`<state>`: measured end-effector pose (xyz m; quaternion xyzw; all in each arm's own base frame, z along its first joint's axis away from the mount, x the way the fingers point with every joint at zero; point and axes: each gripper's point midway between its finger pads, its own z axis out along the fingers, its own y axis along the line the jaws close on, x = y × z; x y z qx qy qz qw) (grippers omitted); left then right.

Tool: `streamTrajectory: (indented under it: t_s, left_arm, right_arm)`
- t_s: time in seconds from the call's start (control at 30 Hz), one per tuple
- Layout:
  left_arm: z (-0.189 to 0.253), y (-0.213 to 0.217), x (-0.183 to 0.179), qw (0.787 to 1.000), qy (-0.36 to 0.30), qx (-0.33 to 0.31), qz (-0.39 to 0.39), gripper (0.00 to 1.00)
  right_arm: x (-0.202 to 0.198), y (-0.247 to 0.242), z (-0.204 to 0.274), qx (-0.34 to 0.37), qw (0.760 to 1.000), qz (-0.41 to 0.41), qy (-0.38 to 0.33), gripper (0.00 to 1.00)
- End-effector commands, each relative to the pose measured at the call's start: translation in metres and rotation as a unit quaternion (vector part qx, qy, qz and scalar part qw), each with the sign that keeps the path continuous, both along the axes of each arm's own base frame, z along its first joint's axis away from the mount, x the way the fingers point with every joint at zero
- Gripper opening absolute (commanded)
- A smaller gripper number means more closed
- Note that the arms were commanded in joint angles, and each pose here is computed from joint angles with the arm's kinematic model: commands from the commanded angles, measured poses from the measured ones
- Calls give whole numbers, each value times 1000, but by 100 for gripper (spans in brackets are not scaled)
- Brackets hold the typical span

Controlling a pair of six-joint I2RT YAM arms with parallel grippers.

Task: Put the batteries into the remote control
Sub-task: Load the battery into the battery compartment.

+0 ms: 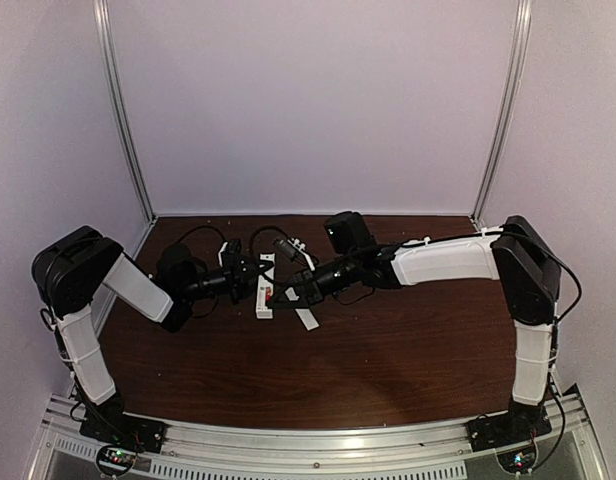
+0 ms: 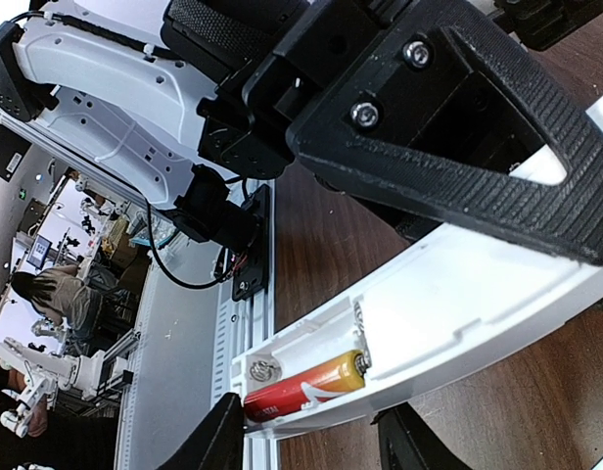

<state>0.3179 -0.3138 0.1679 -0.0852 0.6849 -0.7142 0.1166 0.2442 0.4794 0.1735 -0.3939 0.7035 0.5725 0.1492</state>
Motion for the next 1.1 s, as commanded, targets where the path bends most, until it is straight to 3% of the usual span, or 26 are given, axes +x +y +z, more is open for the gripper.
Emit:
streamTrajectory:
  t_s: [0.0, 0.13, 0.2, 0.67, 0.93, 1.07]
  left_arm:
    - [81, -3, -35, 980, -169, -103, -37, 0]
    - [80, -3, -36, 979, -171, -101, -35, 0]
    - [78, -2, -35, 980, -170, -99, -32, 0]
    - [76, -3, -35, 979, -177, -95, -30, 0]
    - [70, 0, -34, 980, -176, -90, -23, 0]
    - [62, 7, -30, 982, -173, -79, -14, 0]
  right_arm:
    - [22, 12, 13, 32, 998, -28, -45, 46]
    - [31, 13, 13, 30, 998, -47, -3, 35]
    - [33, 13, 13, 30, 998, -56, 14, 34]
    - [36, 8, 14, 24, 994, -79, 75, 49]
    - [43, -4, -3, -21, 993, -97, 68, 54]
    - [58, -31, 2, -43, 990, -131, 16, 61]
